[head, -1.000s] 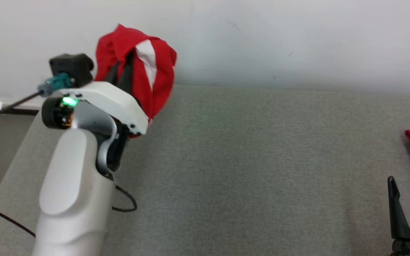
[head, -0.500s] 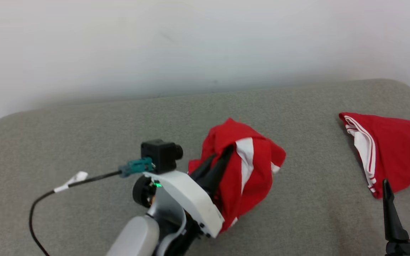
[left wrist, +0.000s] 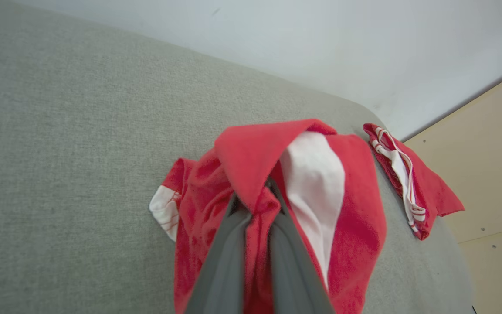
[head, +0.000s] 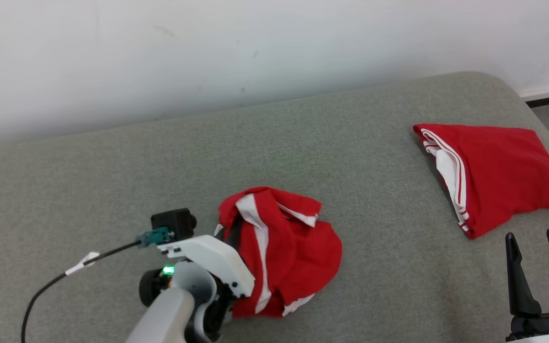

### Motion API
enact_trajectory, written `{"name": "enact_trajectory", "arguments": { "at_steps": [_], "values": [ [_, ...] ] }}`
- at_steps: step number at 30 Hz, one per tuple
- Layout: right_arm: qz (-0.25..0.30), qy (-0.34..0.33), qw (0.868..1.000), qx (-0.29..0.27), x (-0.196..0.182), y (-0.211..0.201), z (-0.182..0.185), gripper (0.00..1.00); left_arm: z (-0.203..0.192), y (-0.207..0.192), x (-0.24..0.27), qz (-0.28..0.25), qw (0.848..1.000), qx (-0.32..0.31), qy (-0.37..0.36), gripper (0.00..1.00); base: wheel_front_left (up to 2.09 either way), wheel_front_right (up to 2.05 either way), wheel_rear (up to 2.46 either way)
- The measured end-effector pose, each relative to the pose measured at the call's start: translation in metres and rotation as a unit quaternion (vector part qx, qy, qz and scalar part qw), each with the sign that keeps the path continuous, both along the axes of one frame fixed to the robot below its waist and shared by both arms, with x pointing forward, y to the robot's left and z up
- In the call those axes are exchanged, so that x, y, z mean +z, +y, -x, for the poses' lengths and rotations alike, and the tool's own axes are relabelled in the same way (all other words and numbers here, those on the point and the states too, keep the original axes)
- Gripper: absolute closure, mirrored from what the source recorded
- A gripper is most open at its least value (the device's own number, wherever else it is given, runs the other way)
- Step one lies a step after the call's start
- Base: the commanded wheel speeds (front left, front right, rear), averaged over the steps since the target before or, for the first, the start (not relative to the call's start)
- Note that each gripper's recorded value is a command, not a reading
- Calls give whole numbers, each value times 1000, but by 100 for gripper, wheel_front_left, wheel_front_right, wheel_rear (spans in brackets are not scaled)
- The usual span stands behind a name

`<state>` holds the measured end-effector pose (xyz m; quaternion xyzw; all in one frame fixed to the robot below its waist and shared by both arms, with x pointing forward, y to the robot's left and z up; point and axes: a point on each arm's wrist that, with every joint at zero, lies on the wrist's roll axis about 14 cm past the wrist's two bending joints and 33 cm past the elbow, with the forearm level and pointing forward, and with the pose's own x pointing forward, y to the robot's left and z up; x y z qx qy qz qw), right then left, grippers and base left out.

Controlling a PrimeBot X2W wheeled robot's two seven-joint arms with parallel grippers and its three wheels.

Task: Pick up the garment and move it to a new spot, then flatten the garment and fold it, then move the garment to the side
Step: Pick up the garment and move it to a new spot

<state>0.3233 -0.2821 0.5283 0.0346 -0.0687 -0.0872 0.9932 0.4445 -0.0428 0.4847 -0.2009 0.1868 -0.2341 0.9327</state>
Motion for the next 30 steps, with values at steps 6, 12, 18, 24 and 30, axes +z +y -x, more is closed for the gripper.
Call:
{"name": "enact_trajectory", "arguments": {
  "at_steps": [6, 12, 18, 24, 30],
  "values": [
    [-4, 12, 1000, -9, -8, -4, 0, 0, -27, 21, -27, -70, 997, 30, -19, 70, 0, 0, 0],
    [-7, 13, 1000, -8, -9, -3, 1, 0, -31, 26, -29, -96, 993, 34, -60, 0, 0, 0, 0],
    [-2, -1, 1000, -8, -1, -4, 5, 0, -26, 37, -5, -104, 984, 47, -136, 0, 0, 0, 0],
    [17, -11, 1000, -10, 8, -9, 11, 0, -9, 59, 31, -99, 970, 80, -209, 0, 0, 0, 0],
    [33, -13, 999, -5, 10, -7, 11, 0, 24, 96, 55, -102, 951, 136, -259, 0, 0, 0, 0]
  ]
}}
